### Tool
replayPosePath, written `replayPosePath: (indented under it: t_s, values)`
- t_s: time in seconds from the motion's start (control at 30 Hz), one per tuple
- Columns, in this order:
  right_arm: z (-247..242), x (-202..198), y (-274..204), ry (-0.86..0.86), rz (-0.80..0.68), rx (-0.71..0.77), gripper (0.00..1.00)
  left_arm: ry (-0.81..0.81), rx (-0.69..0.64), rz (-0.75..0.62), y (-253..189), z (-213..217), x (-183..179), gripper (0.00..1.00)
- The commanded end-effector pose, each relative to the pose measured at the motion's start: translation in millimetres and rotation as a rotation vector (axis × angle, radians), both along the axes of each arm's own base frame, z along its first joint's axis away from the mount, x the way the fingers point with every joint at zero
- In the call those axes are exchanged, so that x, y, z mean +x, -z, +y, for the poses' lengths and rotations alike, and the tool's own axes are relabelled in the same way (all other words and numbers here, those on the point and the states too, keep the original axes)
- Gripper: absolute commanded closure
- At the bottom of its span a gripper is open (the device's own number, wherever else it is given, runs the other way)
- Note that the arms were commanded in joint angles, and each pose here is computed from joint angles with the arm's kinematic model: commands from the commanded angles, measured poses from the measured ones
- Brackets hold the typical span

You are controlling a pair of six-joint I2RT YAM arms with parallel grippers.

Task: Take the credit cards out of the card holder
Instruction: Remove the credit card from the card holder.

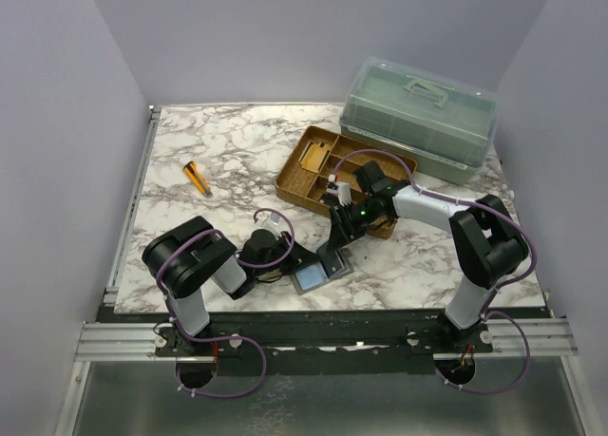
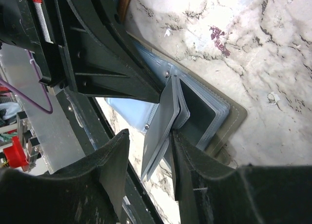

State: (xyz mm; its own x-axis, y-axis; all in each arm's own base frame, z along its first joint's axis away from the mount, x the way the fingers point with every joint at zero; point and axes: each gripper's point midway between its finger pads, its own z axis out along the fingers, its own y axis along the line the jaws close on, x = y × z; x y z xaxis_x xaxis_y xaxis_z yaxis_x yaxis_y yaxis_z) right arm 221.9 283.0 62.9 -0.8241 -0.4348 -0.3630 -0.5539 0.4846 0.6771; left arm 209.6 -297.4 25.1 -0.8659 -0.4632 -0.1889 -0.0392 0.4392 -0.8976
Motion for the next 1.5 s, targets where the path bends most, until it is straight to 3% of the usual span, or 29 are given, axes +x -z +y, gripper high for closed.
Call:
replayPosePath:
  t_s: [0.0,0.43,0.8,1.07,1.47]
  values:
    - [2.4,-4.0,1.1,-0.009,0.009,-0.017,0.56,0.025,0.031,0.007,7.6,3.5,-8.7,0.92]
    - [-2.0,-5.3,-4.7,-0.017,-0.015,-0.022,0.56,0.018,0.028,0.003,6.3,5.6,-8.4,0.91]
    - [7.3,-26.3,-27.9,-0.103,0.04,0.127,0.56,0.01,0.011,-0.012,-2.1,10.6,-9.0,0.85]
    - [7.7,-29.5,-15.6,-0.108,0.093,0.119,0.57,0.001,0.017,-0.007,-0.3,16.6,-12.4,0.84]
    - [10.4,-30.1,-10.1,-0.108,0.129,0.122,0.72,-0.003,0.023,0.001,2.5,19.7,-13.3,0.83]
